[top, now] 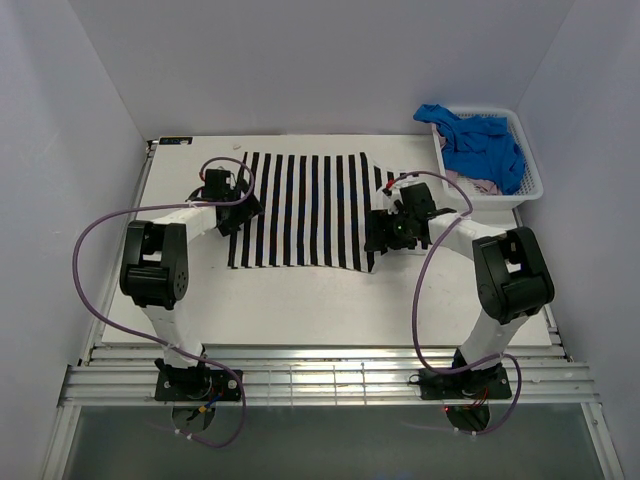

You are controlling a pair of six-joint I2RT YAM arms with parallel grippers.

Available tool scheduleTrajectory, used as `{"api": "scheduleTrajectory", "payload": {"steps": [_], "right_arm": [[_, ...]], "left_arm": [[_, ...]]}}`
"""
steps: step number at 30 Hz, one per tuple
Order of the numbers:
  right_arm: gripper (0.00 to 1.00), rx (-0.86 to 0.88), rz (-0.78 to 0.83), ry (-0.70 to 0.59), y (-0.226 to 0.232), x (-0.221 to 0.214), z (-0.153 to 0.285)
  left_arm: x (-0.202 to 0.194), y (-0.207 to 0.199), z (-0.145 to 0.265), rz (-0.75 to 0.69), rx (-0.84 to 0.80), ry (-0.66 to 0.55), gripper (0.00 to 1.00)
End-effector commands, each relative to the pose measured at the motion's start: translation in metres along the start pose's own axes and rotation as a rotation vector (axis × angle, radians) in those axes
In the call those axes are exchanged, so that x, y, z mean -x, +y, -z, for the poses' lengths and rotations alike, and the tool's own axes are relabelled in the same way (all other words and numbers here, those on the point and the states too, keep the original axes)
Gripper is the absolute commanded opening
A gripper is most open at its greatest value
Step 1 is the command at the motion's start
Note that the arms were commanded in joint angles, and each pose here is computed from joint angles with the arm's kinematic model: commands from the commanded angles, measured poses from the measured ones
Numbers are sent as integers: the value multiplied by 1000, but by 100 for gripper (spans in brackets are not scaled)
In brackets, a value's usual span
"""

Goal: Fold and stack the tank tops
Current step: Flatten the tank top out, then fold the tank top

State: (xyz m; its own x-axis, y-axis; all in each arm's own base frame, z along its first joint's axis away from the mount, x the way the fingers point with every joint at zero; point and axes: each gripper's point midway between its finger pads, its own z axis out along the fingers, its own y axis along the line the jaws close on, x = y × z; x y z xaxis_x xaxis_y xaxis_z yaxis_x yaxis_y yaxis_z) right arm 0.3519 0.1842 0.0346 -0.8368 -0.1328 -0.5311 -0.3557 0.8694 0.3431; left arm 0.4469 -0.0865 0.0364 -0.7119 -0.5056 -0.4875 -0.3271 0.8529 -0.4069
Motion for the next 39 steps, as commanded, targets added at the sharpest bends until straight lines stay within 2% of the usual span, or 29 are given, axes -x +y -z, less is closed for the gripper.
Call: {"api": "scheduleTrajectory", "payload": {"steps": [1,7,11,16,20,28,34,36,39], "right_arm": [[90,15,-20,86,12,-29,4],[90,-14,96,-6,32,6,26],[90,-45,168,-93,44,29,52],[90,-96,264,-132,60,26,72],[90,-74,288,-140,76,9,78],[90,-71,281,-115,77,-5,78],[90,-145,262,-80,64,-5,76],[90,-156,255,-81,63,-5,75],[90,-161,245,-59,62,-8,74]], "left_arm": [[-15,19,4,-10,50,58,98],[12,1,50,-2,9,-38,98],[19,13,87,60,87,-107,98],[-12,32,127,150,133,-83,98],[-35,50,142,187,176,-64,98],[-62,75,124,231,268,-7,98],[-70,86,109,266,311,3,98],[-74,91,105,265,334,15,89],[-79,98,98,278,365,26,87]]}}
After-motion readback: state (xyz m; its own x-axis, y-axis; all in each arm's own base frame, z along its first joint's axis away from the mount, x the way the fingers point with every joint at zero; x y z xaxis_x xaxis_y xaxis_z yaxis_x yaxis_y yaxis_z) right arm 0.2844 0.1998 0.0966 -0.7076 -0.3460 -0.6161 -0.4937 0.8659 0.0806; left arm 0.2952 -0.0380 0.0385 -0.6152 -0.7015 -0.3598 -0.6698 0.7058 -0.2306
